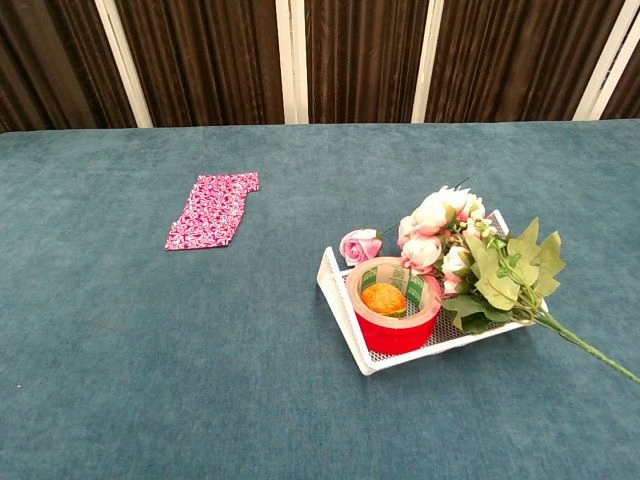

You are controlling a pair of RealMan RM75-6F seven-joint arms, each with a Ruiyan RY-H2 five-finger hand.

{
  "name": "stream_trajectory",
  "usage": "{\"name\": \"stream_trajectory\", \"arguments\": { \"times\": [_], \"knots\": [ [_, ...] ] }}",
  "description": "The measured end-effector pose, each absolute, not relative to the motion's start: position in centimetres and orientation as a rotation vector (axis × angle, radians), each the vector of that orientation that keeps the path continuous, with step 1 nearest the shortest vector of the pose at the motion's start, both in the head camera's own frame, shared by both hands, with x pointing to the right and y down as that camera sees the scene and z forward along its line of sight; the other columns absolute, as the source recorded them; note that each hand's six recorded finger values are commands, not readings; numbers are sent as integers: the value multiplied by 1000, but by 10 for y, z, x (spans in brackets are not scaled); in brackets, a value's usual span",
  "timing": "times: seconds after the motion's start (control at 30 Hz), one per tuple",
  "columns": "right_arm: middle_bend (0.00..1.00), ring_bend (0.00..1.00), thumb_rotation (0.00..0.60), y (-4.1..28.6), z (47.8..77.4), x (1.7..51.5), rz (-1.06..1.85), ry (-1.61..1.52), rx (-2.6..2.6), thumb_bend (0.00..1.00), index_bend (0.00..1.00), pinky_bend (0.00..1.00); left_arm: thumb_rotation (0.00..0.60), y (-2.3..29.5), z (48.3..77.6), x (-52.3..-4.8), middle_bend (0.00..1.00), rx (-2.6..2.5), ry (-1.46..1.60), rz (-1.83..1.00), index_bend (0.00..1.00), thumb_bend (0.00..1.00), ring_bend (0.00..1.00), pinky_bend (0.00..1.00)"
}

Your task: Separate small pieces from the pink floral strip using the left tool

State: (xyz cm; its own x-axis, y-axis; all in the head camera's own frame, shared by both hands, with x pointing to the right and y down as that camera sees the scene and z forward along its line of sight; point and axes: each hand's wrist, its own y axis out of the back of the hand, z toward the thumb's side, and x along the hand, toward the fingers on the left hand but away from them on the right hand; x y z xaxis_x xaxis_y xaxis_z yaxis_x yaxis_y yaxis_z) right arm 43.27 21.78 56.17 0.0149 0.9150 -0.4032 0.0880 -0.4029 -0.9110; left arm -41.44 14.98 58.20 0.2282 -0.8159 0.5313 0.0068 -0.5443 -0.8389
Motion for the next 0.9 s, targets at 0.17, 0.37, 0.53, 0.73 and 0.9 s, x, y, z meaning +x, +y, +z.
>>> {"name": "stream_trajectory", "arguments": {
  "times": [0.17, 0.37, 0.53, 0.73, 0.9],
  "knots": [
    [50, 150, 600, 217, 563, 433, 1475, -1052, -1577, 366, 0, 264, 600, 132, 600, -396, 801, -1816, 671, -1456, 0, 916, 726, 708],
    [50, 149, 600, 217, 564, 434, 1483, -1049, -1574, 366, 0, 264, 600, 106, 627, -371, 805, -1831, 599, -1537, 0, 949, 742, 717],
    [50, 149, 600, 216, 565, 435, 1488, -1047, -1571, 367, 0, 264, 600, 94, 650, -341, 808, -1862, 527, -1554, 0, 985, 767, 735],
    [49, 150, 600, 216, 566, 436, 1493, -1049, -1567, 366, 0, 264, 600, 92, 673, -319, 808, -1893, 463, -1580, 0, 989, 773, 735],
    [50, 149, 600, 216, 565, 438, 1494, -1057, -1564, 366, 0, 264, 600, 99, 693, -300, 808, -1908, 389, -1600, 0, 990, 774, 735]
  ]
}}
